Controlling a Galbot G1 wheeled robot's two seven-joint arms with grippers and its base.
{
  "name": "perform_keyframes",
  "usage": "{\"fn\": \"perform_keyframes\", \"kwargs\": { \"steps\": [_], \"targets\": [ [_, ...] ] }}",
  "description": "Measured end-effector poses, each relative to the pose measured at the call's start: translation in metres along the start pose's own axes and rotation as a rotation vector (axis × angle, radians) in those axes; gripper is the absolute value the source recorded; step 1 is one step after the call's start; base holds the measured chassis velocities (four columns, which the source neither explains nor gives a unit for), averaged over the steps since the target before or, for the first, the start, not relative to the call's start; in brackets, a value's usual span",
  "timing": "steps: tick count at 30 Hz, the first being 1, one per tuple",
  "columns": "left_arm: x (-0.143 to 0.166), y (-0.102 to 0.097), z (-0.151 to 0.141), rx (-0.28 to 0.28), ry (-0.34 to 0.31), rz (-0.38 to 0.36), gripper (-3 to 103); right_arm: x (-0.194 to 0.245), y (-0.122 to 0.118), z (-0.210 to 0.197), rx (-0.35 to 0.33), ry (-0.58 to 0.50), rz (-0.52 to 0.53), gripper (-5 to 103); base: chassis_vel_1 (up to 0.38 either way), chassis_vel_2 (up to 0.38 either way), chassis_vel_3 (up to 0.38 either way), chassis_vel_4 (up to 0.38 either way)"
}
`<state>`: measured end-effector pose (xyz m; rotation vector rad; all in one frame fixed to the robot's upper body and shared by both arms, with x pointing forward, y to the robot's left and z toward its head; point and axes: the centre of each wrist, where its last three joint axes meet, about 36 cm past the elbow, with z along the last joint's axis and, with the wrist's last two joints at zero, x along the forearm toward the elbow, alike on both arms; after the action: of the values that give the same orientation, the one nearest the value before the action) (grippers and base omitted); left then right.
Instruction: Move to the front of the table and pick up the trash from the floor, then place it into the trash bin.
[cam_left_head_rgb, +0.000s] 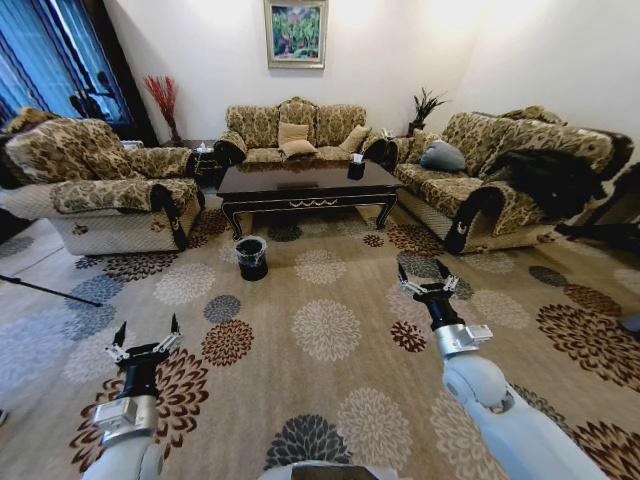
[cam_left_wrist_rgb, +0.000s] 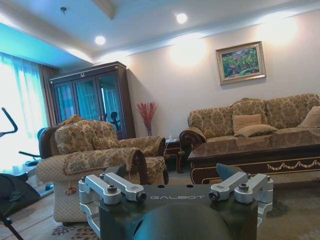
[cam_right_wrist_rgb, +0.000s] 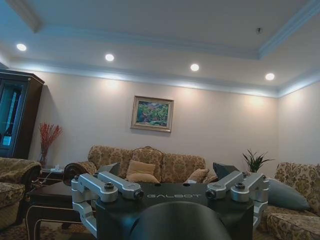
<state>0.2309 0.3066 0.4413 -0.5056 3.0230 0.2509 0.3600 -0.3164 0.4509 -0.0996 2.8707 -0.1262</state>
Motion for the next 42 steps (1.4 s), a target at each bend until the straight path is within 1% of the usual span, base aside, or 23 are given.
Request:
{"fn": "perform_keyframes", "kwargs": {
  "steps": [42],
  "targets": [
    [0.0000,0.0000,0.0000,0.000,0.000,0.000,100,0.0000,0.0000,0.0000,0.000,0.000,0.000,100,0.000,0.000,0.000,0.000]
  ]
}}
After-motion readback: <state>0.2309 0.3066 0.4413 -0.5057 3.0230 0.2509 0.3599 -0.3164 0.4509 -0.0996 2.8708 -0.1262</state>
